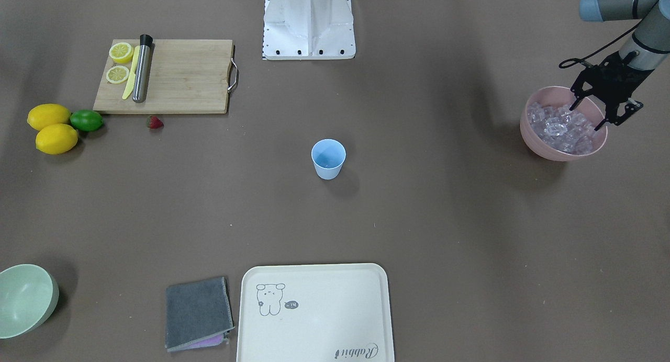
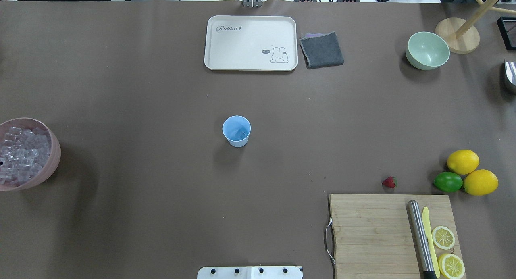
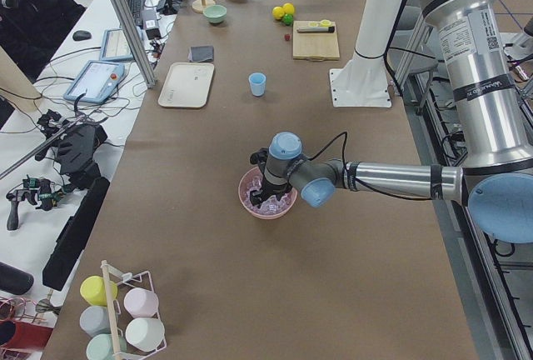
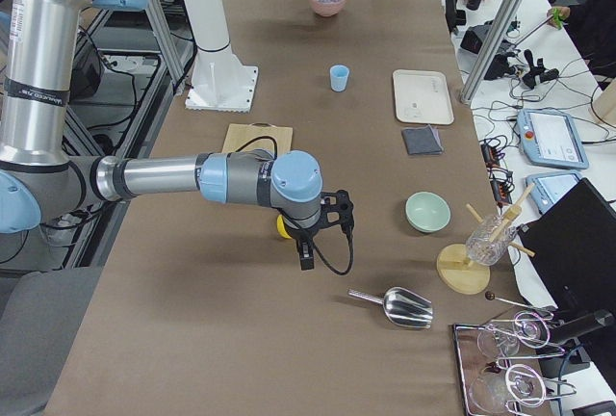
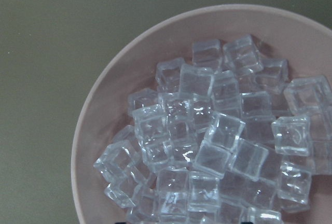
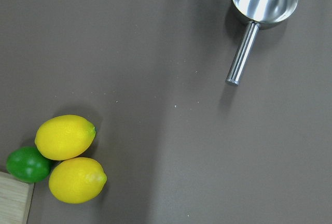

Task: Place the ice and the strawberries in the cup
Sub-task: 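Lower the left gripper into the bowl and grasp another ice cube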

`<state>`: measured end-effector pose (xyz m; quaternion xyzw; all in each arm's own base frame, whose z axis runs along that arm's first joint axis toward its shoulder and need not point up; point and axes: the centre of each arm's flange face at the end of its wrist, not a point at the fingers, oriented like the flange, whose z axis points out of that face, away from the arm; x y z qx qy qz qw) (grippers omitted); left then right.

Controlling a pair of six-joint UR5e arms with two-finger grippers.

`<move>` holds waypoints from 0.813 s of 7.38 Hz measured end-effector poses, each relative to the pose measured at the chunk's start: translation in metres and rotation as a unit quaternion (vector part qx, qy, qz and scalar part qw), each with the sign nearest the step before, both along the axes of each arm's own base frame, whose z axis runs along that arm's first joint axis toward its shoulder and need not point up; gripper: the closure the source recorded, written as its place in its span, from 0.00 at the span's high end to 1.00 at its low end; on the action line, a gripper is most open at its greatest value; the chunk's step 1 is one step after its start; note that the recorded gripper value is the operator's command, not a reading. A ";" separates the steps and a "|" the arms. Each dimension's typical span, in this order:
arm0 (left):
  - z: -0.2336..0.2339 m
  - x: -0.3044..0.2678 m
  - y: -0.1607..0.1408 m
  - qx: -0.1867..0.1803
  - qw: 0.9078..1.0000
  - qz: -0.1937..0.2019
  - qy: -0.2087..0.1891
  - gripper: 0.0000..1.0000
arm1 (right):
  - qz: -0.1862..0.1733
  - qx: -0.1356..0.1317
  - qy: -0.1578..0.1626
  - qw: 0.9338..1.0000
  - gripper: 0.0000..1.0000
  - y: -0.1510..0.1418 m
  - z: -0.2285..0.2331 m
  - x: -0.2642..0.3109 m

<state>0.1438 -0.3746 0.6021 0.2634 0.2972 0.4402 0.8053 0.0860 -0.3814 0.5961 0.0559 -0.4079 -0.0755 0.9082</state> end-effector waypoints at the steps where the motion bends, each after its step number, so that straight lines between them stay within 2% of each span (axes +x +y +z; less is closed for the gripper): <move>1: 0.001 0.001 0.002 -0.006 1.000 0.000 0.002 0.70 | 0.000 -0.001 0.000 1.000 1.00 0.001 0.001 0.000; 6: 0.007 0.001 0.004 -0.013 1.000 0.001 0.001 0.67 | 0.000 -0.001 -0.004 1.000 1.00 0.006 -0.001 -0.001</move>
